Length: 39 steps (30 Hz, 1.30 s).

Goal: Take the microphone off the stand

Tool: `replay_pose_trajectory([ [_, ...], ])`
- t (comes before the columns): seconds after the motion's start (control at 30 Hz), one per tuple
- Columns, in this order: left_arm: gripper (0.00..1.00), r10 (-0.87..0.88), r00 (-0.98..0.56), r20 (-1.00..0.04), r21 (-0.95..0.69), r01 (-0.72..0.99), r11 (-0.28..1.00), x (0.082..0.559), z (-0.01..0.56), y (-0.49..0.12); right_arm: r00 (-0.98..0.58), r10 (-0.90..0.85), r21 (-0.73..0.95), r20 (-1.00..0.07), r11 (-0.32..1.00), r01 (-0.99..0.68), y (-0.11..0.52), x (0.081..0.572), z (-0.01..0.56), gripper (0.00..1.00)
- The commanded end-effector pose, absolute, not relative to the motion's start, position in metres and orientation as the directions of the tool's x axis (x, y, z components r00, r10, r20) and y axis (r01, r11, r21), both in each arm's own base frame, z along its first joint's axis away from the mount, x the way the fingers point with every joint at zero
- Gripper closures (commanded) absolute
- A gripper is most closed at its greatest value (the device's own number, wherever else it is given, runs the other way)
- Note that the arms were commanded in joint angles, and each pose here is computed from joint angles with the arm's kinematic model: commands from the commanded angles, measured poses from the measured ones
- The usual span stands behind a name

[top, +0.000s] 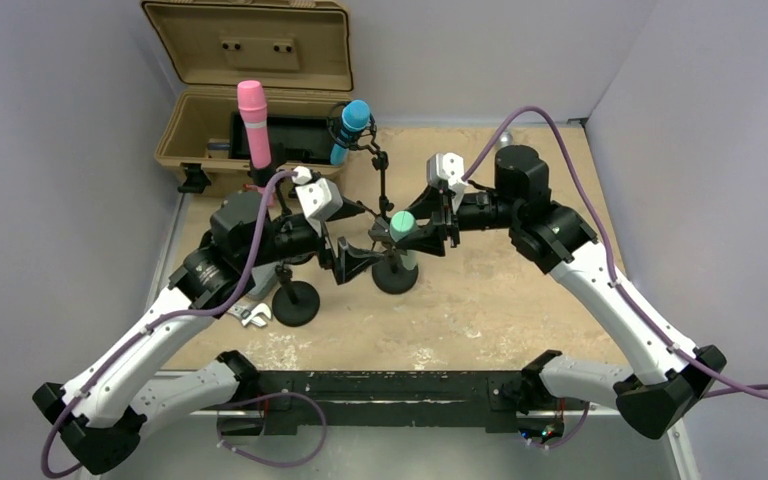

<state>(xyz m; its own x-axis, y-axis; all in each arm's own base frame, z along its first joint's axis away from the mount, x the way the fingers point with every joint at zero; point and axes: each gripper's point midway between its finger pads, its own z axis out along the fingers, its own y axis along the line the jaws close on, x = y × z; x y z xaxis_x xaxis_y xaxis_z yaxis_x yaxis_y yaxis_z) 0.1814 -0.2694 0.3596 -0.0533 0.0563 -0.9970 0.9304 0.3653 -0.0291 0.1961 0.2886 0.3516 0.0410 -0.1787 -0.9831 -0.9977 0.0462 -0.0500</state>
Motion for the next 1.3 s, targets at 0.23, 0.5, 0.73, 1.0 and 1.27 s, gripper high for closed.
replay_pose_trajectory([
  [0.23,0.05,0.04,0.045,-0.998,0.052,0.98,0.19,0.194,0.348,-0.286,0.057,-0.142,-0.069,-0.988,0.083,-0.994,0.288,0.196,0.365,1.0],
  [0.5,0.03,0.066,0.111,-0.992,0.12,0.979,0.163,0.217,0.33,-0.294,0.074,-0.128,-0.083,-0.989,0.063,-0.995,0.288,0.191,0.371,1.0],
  [0.73,0.06,0.13,0.116,-0.985,0.134,0.982,0.133,0.227,0.305,-0.297,0.079,-0.123,-0.086,-0.989,0.05,-0.995,0.286,0.186,0.371,1.0],
  [1.0,0.13,0.128,0.104,-0.986,0.117,0.989,0.095,0.224,0.3,-0.301,0.072,-0.123,-0.078,-0.99,0.044,-0.996,0.288,0.187,0.368,1.0],
  [1.27,0.54,0.139,0.11,-0.984,0.123,0.989,0.082,0.222,0.3,-0.301,0.081,-0.119,-0.088,-0.99,0.055,-0.995,0.287,0.188,0.37,1.0],
])
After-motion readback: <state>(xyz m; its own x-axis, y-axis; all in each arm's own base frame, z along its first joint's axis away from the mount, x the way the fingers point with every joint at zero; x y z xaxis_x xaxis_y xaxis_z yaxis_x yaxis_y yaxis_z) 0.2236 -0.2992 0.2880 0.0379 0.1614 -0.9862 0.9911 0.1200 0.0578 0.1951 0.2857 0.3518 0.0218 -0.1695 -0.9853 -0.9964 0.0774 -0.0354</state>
